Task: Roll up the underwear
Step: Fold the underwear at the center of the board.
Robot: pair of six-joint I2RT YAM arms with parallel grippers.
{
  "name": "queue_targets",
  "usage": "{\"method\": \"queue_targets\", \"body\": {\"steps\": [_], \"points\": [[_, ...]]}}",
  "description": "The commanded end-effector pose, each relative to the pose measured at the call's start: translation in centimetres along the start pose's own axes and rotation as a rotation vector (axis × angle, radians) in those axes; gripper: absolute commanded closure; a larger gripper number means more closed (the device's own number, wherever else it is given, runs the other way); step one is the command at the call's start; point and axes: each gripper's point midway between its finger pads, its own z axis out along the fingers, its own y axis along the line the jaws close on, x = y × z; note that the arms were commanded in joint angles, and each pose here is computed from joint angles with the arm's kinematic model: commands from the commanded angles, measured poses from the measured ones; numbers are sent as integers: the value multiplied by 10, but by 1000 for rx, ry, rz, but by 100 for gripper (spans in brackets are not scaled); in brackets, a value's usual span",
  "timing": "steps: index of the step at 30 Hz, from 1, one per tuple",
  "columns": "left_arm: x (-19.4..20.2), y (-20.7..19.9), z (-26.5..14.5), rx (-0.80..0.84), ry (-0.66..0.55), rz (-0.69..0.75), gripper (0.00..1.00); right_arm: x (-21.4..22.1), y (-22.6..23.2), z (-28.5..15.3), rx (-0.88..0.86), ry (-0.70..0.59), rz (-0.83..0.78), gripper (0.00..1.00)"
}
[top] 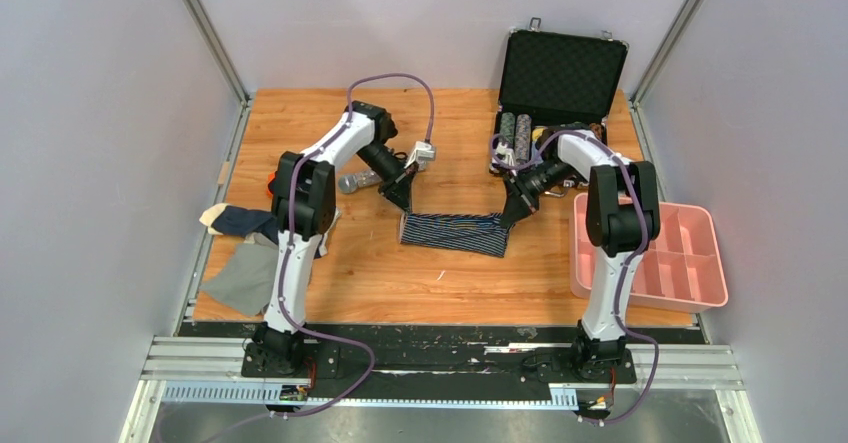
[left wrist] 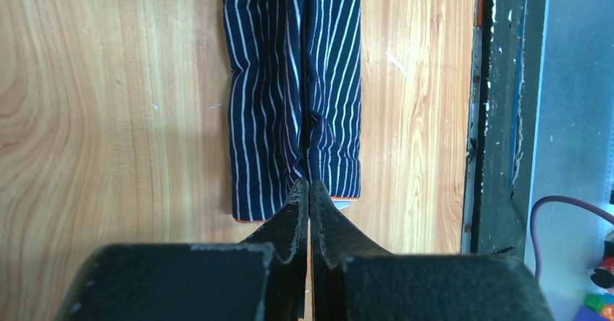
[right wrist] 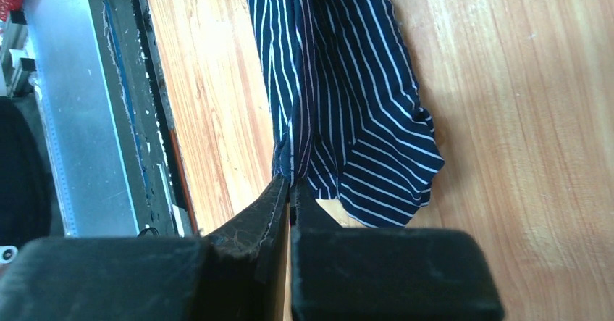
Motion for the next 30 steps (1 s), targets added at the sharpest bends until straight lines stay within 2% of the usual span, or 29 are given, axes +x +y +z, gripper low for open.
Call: {"method": "queue_targets", "body": {"steps": [1, 7, 12, 20, 30], "points": [[-13, -7, -6, 39, -24, -40, 100, -7, 0, -9, -23, -22, 58, 100], [-25, -7, -7, 54, -64, -108, 100, -10, -7, -15, -16, -35, 138, 100], [-41, 12, -9, 21, -159, -197, 100, -9, -15, -18, -33, -47, 257, 100], [-44, 31, -6, -6, -179, -263, 100, -16, -30, -24, -43, -101, 379, 100], [-46, 36, -13, -45, -190, -264, 100, -29, -39, -30, -29, -122, 396, 100]]}}
